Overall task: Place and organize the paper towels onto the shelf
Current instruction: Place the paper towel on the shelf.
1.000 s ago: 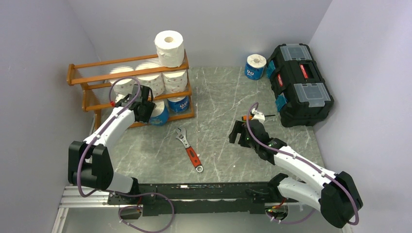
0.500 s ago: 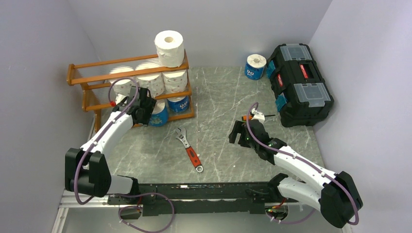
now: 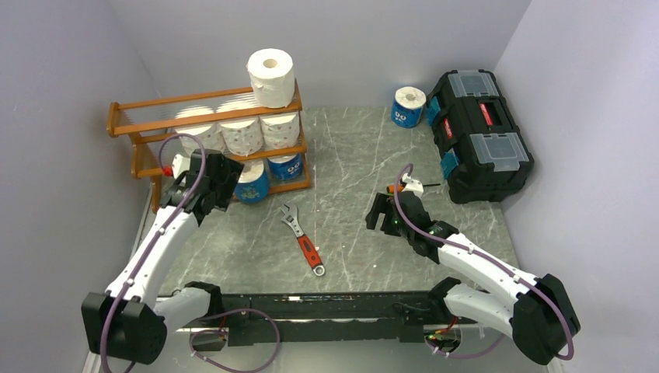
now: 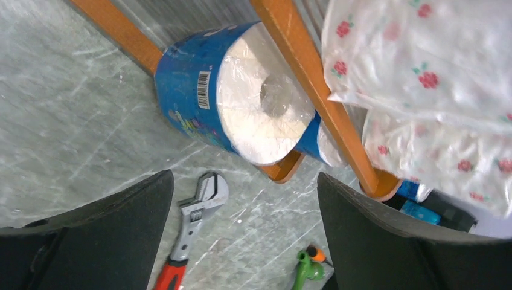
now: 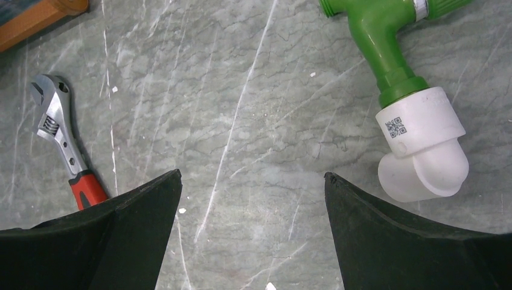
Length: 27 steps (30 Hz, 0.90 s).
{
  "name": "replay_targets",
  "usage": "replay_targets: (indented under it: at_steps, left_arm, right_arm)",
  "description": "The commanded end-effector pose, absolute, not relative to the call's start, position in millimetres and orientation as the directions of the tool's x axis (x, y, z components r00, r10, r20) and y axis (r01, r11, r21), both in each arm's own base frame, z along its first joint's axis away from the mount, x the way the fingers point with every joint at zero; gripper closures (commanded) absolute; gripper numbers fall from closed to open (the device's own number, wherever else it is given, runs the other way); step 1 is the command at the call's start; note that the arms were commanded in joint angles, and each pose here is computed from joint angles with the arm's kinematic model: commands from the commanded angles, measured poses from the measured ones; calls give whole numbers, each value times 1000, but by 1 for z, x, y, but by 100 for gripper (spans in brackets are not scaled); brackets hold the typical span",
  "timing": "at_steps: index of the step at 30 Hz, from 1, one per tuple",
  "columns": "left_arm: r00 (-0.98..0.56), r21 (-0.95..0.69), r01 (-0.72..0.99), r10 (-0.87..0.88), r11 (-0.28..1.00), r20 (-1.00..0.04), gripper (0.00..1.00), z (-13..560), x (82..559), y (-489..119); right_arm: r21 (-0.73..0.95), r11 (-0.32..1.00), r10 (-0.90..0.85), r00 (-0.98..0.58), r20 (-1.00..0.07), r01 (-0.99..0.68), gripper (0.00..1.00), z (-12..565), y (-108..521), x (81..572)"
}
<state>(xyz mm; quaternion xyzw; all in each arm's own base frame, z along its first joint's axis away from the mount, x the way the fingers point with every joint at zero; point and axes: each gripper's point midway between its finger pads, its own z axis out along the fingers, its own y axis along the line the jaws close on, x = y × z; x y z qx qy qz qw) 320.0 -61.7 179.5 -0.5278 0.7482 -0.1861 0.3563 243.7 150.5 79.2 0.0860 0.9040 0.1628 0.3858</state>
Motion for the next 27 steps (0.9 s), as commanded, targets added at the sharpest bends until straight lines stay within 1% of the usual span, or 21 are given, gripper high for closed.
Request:
replay_targets:
  at_steps: [1,2,5,9,13,17,19,22,25,27]
  left_arm:
    - [-292,-605,-576,-830,550,-476,4,186,304,-54]
    - [-321,-589,-544,-797,598,-512,1,186,303,-53]
    - [-375,-543,-478,-719,691,-586,1,179,298,-51]
    - [-416,-542,-380,-661,750,-624,1,163,293,-58]
    - [-446,-514,-336,-614,789,-651,1,152,288,-59]
    - [-483,-505,-188,-527,843,-700,1,153,294,-74]
    - [-501,-474,-158,-484,866,-718,1,150,294,-75]
    - [-475,-432,-160,-452,888,-755,1,151,300,-67]
    - [-447,-417,-54,-395,907,-802,1,165,308,-76]
    - [-440,-411,-61,-394,909,-807,1,167,312,-75]
  right_arm:
    - [402,916,304,-644,-702,-6,10,100,160,257]
    - [401,916,302,-645,-702,-8,10,99,160,257]
    - [397,918,297,-646,-704,-11,10,99,160,257]
    - [399,917,295,-648,-702,-15,11,98,161,257]
    - [398,917,294,-648,-703,-16,11,97,160,256]
    - [406,914,304,-629,-715,-20,11,100,159,256]
    - [412,910,306,-622,-721,-31,11,103,160,257]
    - [414,910,304,-624,-720,-34,11,104,161,258]
    - [415,909,300,-635,-712,-36,11,101,163,257]
    - [415,909,303,-634,-712,-31,11,101,162,256]
